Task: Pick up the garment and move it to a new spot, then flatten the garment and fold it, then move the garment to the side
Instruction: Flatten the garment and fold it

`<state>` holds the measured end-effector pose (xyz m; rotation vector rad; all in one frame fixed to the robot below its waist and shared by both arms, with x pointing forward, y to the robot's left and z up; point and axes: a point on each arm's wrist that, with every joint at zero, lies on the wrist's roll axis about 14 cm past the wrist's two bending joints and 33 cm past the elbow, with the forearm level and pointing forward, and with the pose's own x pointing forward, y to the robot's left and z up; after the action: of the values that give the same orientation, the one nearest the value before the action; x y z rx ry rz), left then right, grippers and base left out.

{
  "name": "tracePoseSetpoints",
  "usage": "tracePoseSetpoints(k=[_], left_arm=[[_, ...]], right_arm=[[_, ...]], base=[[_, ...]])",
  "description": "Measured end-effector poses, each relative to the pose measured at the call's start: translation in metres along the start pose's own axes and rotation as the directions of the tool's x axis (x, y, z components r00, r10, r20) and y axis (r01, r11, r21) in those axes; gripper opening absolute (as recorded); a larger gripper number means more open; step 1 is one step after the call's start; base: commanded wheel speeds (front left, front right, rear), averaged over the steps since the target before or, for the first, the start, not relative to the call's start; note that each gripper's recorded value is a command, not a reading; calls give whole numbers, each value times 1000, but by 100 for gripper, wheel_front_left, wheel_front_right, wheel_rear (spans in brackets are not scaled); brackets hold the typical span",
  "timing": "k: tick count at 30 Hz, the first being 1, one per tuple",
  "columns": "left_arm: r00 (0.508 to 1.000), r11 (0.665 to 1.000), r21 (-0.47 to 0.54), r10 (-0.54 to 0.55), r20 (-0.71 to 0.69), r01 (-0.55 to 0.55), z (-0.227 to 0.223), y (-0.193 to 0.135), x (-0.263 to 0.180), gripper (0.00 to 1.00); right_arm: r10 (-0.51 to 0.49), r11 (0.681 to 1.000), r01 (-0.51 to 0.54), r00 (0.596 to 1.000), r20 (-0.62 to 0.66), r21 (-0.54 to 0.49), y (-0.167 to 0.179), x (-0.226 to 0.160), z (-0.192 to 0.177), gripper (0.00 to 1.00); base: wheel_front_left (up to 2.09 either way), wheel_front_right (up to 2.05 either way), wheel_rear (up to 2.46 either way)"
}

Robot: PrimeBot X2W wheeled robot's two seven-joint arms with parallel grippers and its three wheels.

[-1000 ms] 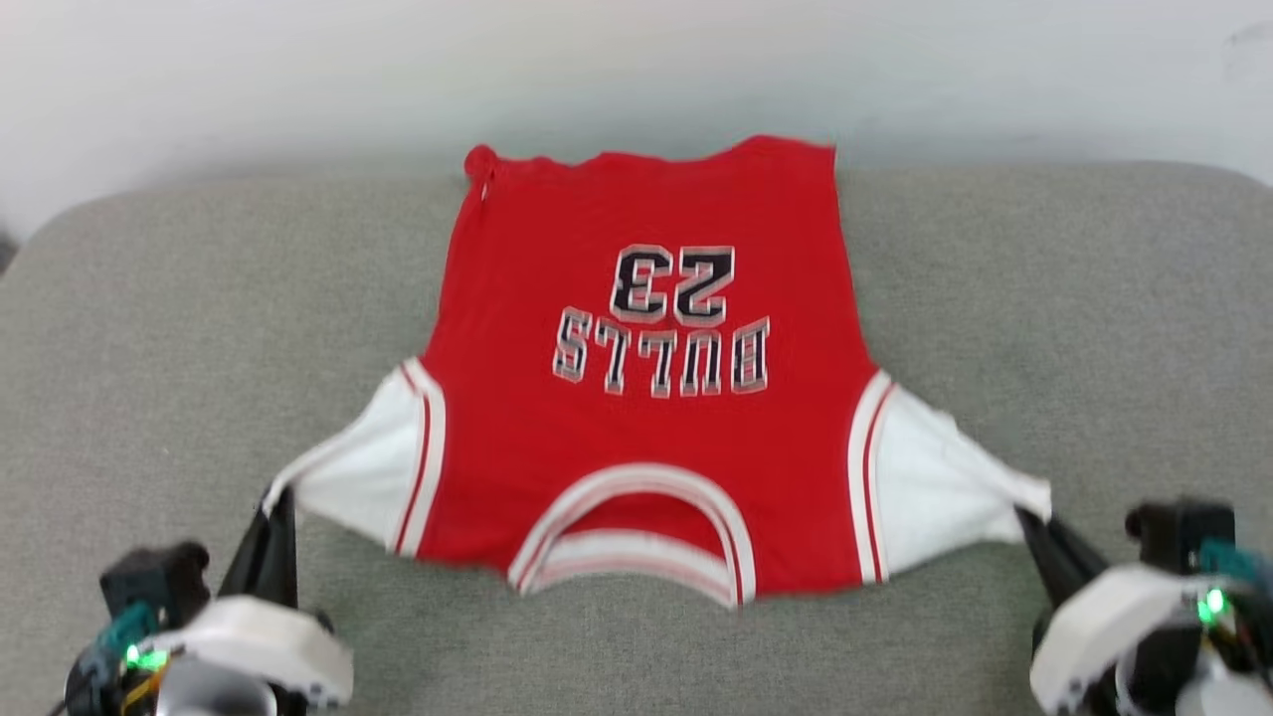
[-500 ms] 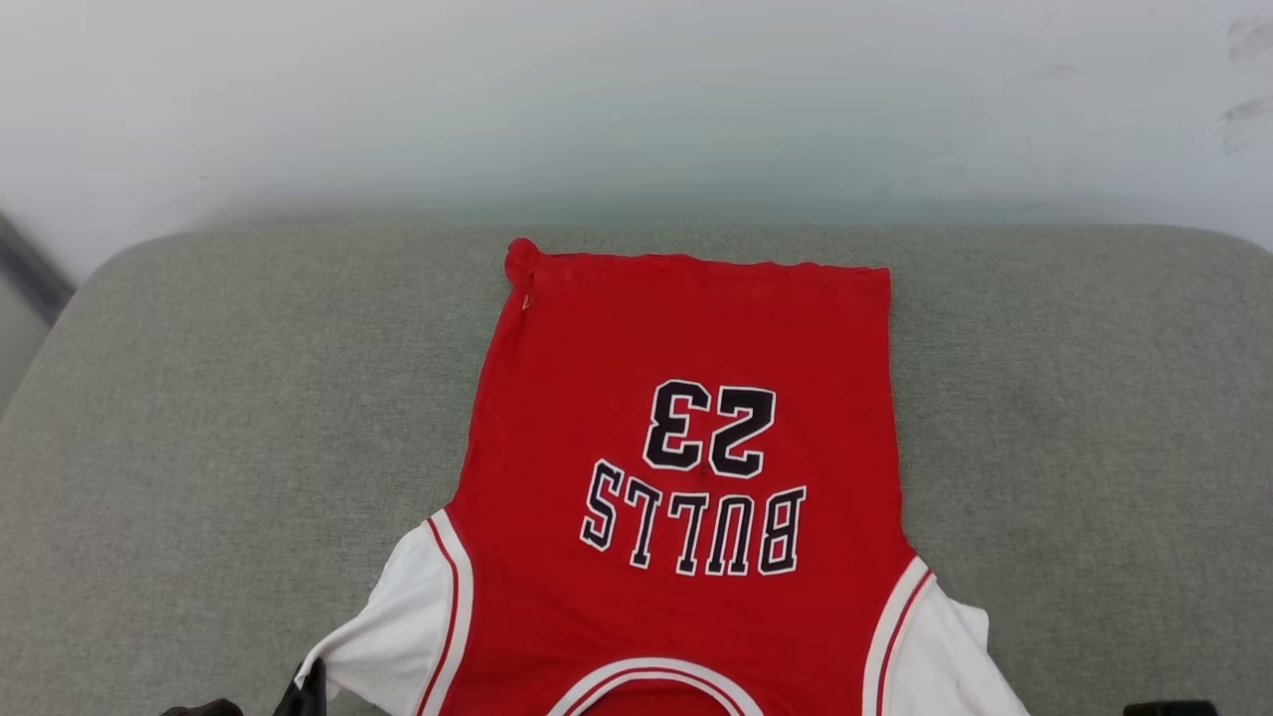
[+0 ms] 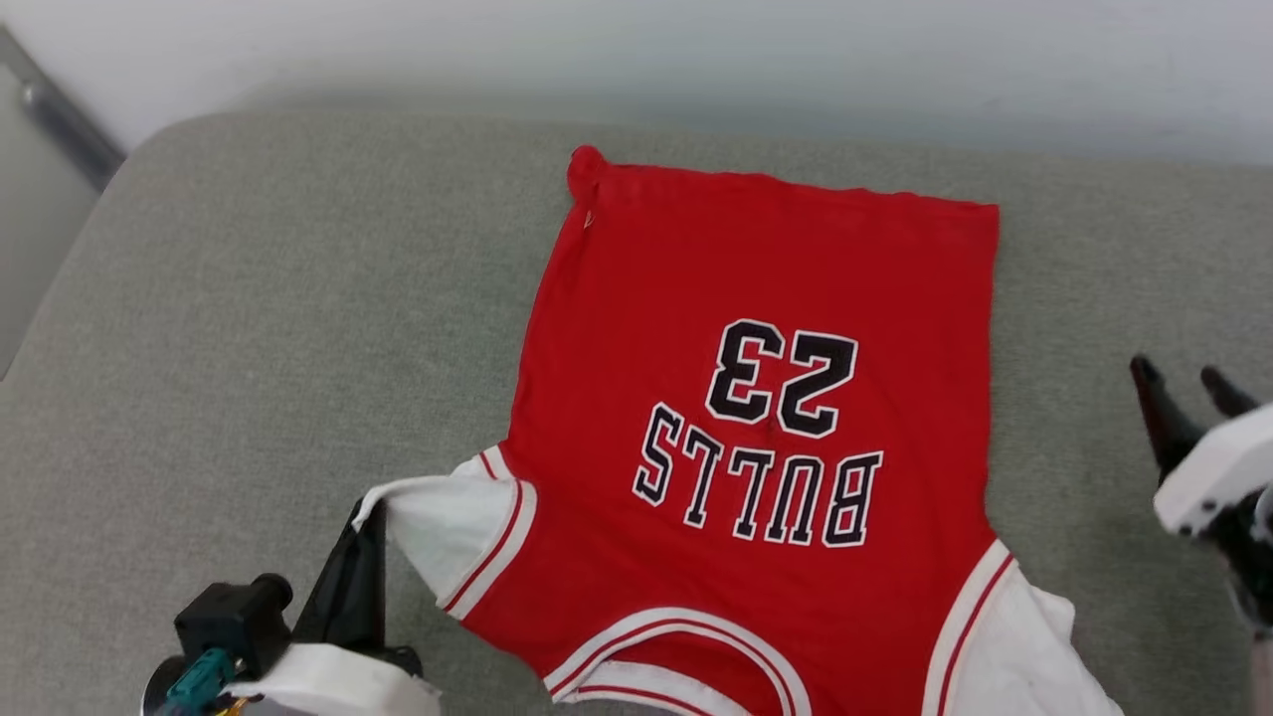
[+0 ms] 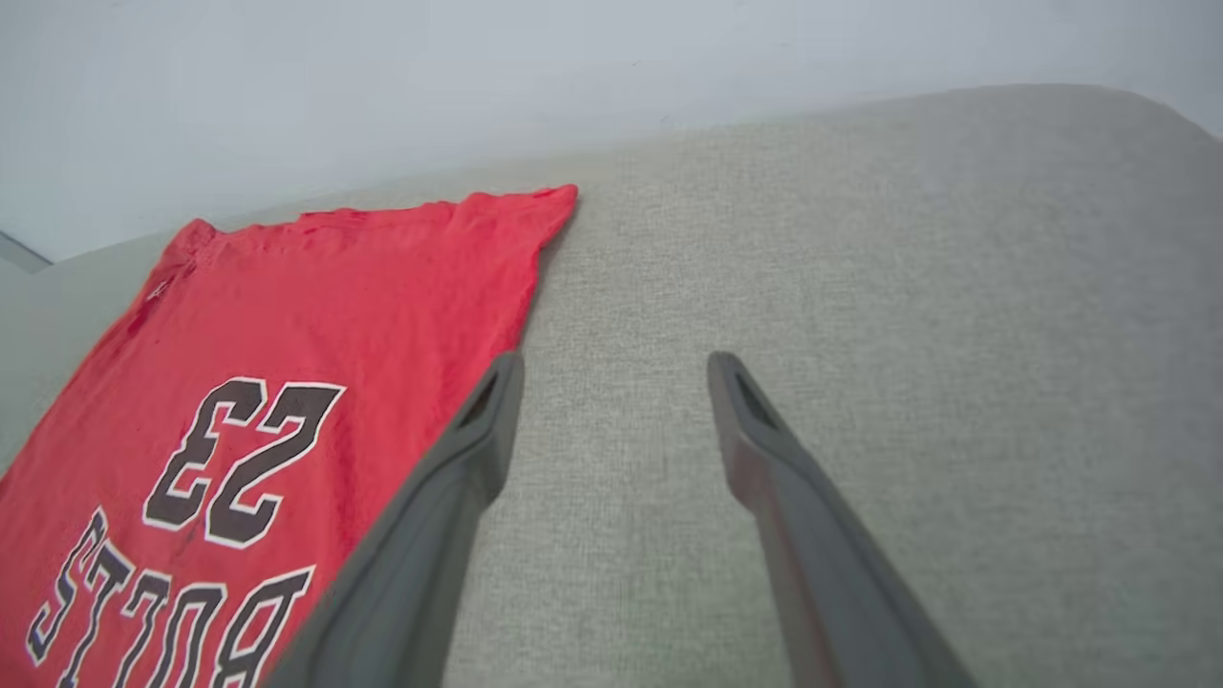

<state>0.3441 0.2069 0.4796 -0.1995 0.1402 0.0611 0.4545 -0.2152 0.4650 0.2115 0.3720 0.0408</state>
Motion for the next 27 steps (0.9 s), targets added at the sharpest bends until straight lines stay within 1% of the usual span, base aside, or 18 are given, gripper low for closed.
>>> tracePoseSetpoints(k=[2, 5, 8, 12, 14, 20, 23, 27], left_arm=[[1000, 1000, -2, -6, 10, 6, 1, -2, 8, 0], [999, 1000, -4, -8, 33, 8, 4, -4, 18, 0], [999, 1000, -13, -9, 54, 9, 5, -5, 29, 0], [999, 1000, -16, 0, 52, 1, -1, -2, 40, 0], [999, 1000, -17, 6, 50, -5, -4, 0, 44, 0], [999, 999, -15, 38, 21, -38, -18, 9, 52, 0], [998, 998, -5, 68, -9, -68, -29, 19, 53, 0], [995, 996, -4, 94, -33, -94, -38, 26, 53, 0]], right_arm=[[12, 1000, -12, 999, -43, -3, 2, 30, 9, 100], [31, 999, -32, 986, -162, -4, 11, 69, 7, 100], [61, 998, -66, 954, -294, -9, 27, 105, 5, 100], [87, 996, -90, 911, -404, 11, 44, 145, 7, 100], [84, 995, -95, 885, -458, -1, 51, 160, 0, 100], [98, 994, -106, 861, -500, 12, 69, 203, -12, 100], [87, 995, -101, 818, -568, 8, 71, 213, -42, 100], [89, 996, -89, 782, -617, 31, 72, 221, -59, 100]], base=[[0, 0, 0], [0, 0, 0], [0, 0, 0], [0, 0, 0], [0, 0, 0], [0, 0, 0], [0, 0, 0], [0, 0, 0]])
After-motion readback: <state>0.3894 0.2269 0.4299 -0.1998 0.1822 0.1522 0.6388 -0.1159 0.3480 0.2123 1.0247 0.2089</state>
